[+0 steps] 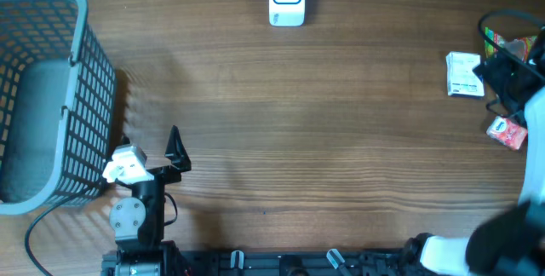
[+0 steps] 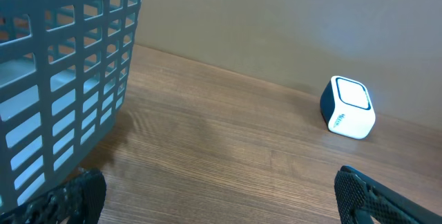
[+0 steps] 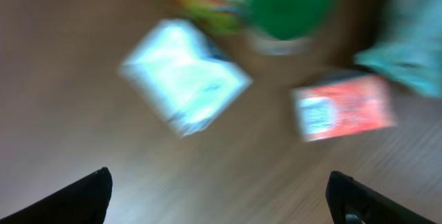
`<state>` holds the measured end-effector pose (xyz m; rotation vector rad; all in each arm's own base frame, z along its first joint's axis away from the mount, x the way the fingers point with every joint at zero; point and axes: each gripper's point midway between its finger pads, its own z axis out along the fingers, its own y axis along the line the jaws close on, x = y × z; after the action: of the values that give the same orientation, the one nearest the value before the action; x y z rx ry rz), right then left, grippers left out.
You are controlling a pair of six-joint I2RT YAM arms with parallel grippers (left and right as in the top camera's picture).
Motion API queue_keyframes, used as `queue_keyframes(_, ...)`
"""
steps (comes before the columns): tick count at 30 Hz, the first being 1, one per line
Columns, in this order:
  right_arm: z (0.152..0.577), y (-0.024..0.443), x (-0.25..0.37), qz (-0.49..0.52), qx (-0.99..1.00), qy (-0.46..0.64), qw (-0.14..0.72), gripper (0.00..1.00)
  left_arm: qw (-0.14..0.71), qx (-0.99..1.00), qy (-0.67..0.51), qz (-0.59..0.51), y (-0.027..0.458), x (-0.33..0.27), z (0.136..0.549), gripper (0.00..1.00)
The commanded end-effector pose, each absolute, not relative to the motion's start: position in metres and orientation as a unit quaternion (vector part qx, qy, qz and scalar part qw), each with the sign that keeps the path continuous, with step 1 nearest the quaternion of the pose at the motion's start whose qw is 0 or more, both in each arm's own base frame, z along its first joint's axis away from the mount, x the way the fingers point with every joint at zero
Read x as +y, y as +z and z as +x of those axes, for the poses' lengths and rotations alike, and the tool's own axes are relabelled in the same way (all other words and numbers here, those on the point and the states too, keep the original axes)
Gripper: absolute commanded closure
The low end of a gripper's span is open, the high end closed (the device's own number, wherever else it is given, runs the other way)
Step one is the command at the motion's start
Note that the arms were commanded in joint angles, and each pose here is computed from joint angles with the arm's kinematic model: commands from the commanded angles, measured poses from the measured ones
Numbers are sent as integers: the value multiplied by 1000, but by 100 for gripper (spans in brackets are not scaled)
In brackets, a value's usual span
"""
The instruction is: Scan the item barcode
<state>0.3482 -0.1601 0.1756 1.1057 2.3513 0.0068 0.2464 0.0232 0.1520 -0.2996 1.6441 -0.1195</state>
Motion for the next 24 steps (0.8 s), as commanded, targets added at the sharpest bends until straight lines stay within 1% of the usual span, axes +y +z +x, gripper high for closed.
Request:
queue_keyframes(1,358,266,-54,279,870,207,351,0,668,730,-60,-130,151,21,247,0)
queue_keyframes(4,338,309,-8,209,864,235,394,0,668,730,-60,-130,151,21,247,0)
queue_keyframes(7,305,351,39,135,848,261,440,0,668,730,-60,-130,151,21,247,0)
queue_keyframes(10,269,377,65,102,830,292,464,0,668,730,-60,-130,151,21,247,0)
queue_keyframes(13,245,393,69,109,813,312,480,0,668,730,-60,-130,151,21,247,0)
queue_keyframes(15,233,397,69,109,808,314,486,0,668,730,-60,-130,151,21,247,0)
queue_keyframes(19,217,386,61,126,819,290,479,0,668,730,-60,-130,151,21,247,0)
queue_keyframes(24,217,379,60,40,834,234,499,1,668,730,-60,-130,151,21,247,0)
